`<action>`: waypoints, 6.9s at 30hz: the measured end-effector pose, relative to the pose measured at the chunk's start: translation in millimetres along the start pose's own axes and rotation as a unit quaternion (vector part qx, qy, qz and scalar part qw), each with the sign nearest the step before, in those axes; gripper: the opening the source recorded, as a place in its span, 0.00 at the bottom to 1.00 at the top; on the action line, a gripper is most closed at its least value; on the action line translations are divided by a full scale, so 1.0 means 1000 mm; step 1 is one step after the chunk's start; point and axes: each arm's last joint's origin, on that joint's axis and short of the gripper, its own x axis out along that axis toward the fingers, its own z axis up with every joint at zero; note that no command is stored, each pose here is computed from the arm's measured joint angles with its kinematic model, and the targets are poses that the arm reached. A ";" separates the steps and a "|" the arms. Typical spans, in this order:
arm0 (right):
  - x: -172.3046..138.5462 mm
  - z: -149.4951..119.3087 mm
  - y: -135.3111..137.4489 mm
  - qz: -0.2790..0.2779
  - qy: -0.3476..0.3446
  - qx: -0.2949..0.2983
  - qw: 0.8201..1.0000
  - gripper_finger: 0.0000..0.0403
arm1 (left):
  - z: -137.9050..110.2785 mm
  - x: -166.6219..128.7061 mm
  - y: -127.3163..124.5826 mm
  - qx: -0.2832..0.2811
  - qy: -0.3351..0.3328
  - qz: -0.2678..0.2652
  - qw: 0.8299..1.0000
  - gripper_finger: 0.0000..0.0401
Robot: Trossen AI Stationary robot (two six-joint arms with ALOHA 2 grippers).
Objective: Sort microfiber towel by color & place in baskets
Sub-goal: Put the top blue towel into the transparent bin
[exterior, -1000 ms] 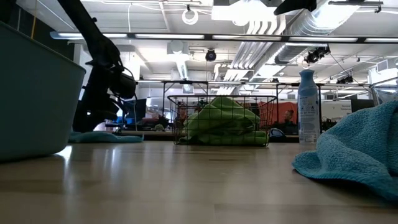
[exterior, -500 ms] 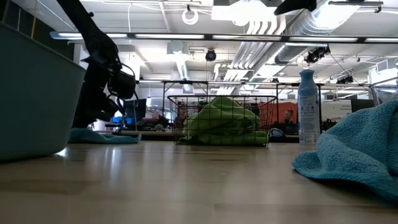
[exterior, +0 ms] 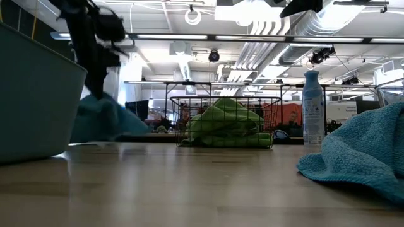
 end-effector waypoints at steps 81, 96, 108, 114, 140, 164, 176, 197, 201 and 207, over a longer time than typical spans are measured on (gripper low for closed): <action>-0.036 -0.004 -0.014 0.001 -0.039 0.018 0.999 0.66 | 0.047 -0.085 -0.432 0.320 -0.427 -0.578 0.617 0.00; -0.034 -0.005 -0.015 -0.033 -0.041 0.086 0.995 0.66 | 0.022 0.001 -0.478 0.321 -0.391 -0.586 0.633 0.00; -0.019 -0.003 -0.012 -0.068 -0.034 0.129 0.989 0.66 | -0.017 0.034 -0.501 0.323 -0.389 -0.590 0.630 0.01; -0.011 -0.004 -0.008 -0.060 -0.018 0.124 0.990 0.66 | -0.014 0.034 -0.500 0.299 -0.421 -0.545 0.660 0.03; -0.034 -0.020 -0.016 -0.005 0.047 0.130 0.990 0.66 | 0.001 0.031 -0.492 0.364 -0.326 -0.501 0.715 0.56; -0.065 -0.056 -0.005 0.079 0.208 0.167 0.960 0.66 | 0.092 0.002 -0.400 0.423 -0.072 -0.459 0.778 0.53; -0.079 -0.067 0.022 0.108 0.194 0.140 0.965 0.66 | 0.111 -0.059 -0.348 0.420 -0.124 -0.445 0.781 0.05; -0.084 -0.074 0.049 0.113 0.144 0.126 0.975 0.66 | 0.036 -0.132 -0.198 0.231 -0.402 -0.465 0.754 0.00; -0.074 -0.075 0.065 0.112 0.162 0.118 0.973 0.65 | 0.020 -0.129 -0.176 0.191 -0.421 -0.447 0.766 0.00; -0.047 -0.084 0.095 0.112 0.246 0.050 0.962 0.40 | 0.010 -0.128 -0.161 0.162 -0.439 -0.436 0.769 0.00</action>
